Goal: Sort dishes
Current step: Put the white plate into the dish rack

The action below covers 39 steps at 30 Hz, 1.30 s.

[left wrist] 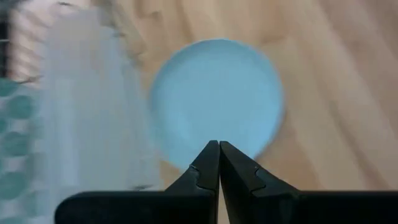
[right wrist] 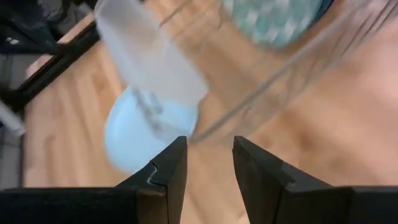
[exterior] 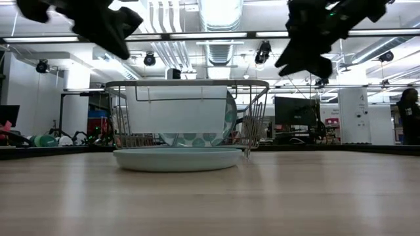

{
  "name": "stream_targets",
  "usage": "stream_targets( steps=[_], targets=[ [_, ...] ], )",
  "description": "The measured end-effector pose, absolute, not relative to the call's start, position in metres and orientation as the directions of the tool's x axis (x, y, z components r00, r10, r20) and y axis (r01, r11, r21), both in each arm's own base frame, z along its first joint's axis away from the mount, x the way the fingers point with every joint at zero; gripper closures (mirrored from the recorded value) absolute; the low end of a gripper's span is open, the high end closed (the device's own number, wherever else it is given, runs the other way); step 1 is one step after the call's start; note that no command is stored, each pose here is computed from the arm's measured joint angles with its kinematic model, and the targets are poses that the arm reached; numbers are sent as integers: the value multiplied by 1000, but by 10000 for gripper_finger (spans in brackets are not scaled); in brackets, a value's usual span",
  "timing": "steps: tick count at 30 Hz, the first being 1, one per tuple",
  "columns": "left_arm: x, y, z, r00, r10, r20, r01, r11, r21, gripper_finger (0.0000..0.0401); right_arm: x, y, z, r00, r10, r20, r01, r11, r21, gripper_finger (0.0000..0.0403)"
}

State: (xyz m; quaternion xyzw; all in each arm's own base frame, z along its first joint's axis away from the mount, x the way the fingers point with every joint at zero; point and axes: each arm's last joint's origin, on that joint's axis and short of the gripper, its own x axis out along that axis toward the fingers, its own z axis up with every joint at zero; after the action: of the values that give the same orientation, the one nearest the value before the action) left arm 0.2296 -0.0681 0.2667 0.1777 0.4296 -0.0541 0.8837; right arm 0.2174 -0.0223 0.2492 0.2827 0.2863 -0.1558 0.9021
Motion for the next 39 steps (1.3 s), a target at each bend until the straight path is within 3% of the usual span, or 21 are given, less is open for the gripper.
stream_targets(
  steps=[6, 11, 22, 39],
  targets=[
    [227, -103, 243, 608, 88, -789, 224, 935, 277, 401, 220, 9, 217, 738, -21, -674, 467, 737, 489, 263],
    [232, -123, 222, 592, 179, -786, 174, 924, 341, 401, 226, 28, 191, 707, -23, -706, 513, 705, 490, 242],
    [260, -139, 160, 535, 374, -758, 91, 866, 492, 401, 262, 53, 153, 759, 29, -651, 451, 698, 556, 209],
    [277, -149, 114, 521, 395, -757, 6, 885, 466, 401, 296, 60, 97, 809, -9, -588, 463, 626, 627, 206]
  ],
)
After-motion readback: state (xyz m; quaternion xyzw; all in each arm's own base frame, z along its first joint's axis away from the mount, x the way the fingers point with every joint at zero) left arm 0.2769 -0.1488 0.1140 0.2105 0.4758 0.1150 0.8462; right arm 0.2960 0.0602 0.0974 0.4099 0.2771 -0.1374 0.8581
